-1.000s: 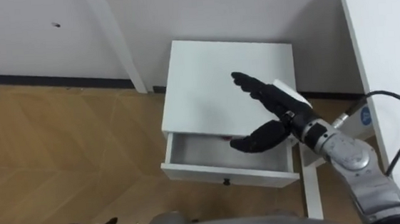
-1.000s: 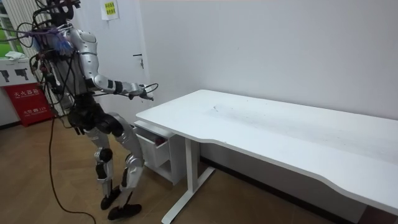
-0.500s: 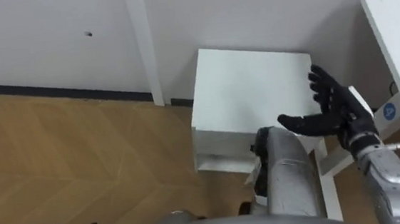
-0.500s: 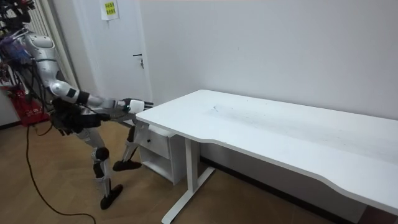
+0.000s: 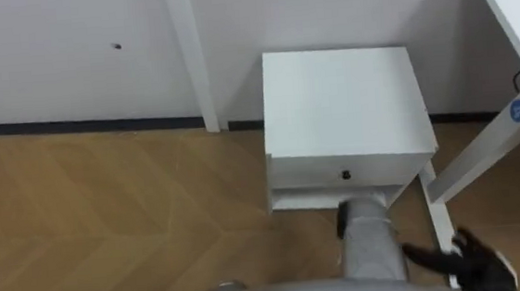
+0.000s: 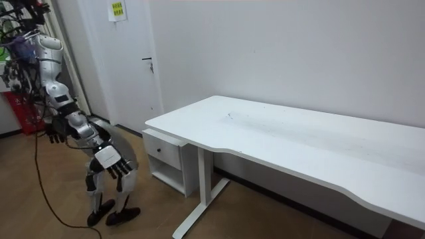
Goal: Put apple and close drawer
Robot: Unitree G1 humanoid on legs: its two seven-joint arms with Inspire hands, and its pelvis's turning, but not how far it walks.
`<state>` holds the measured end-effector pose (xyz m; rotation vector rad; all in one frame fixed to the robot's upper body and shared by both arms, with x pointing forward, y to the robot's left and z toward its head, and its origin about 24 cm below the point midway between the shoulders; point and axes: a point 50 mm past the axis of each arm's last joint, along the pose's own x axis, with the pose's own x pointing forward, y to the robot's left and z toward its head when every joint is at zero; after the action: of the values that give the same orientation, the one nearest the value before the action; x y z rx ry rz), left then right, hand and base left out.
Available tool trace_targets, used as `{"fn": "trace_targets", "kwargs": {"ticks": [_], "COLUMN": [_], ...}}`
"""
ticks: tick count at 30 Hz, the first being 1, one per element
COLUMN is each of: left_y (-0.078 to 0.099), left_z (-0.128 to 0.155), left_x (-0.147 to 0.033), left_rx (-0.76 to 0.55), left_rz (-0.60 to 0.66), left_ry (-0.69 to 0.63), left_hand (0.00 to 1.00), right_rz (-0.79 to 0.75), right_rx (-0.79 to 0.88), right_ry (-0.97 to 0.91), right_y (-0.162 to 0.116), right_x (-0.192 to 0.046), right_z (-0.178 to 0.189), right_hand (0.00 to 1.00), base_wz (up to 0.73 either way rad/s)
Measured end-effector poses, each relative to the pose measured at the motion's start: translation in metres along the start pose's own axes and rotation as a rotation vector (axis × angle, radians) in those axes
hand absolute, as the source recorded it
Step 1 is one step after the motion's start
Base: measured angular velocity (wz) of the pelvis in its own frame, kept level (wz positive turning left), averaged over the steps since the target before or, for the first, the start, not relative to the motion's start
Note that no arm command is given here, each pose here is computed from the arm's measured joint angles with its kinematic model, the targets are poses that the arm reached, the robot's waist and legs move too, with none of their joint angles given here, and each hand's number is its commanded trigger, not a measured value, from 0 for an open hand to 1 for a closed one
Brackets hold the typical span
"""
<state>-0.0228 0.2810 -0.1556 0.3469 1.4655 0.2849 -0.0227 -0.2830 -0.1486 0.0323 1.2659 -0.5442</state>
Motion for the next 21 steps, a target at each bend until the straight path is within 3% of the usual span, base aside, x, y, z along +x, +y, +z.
{"fn": "trace_targets", "kwargs": {"ticks": [4, 8, 17, 21], "left_y": [-0.004, -0.008, -0.013, -0.019], "left_z": [0.013, 0.032, 0.029, 0.048], "left_x": [0.001, 0.003, 0.003, 0.002], "left_rx": [-0.02, -0.036, -0.029, -0.021], "left_rz": [0.029, 0.038, 0.02, 0.003], "left_ry": [-0.026, -0.07, -0.03, -0.089], "left_hand": [0.0, 0.0, 0.0, 0.0], "right_rz": [-0.044, -0.054, -0.015, 0.001], "right_rx": [-0.091, -0.097, -0.23, -0.275], "right_ry": [0.088, 0.11, 0.177, 0.191], "right_y": [-0.002, 0.001, 0.013, 0.019], "right_x": [0.001, 0.002, 0.005, 0.006], "right_z": [-0.012, -0.014, -0.013, -0.012], "right_hand": [0.0, 0.0, 0.0, 0.0], "base_wz": [-0.37, 0.09, -0.03, 0.57]}}
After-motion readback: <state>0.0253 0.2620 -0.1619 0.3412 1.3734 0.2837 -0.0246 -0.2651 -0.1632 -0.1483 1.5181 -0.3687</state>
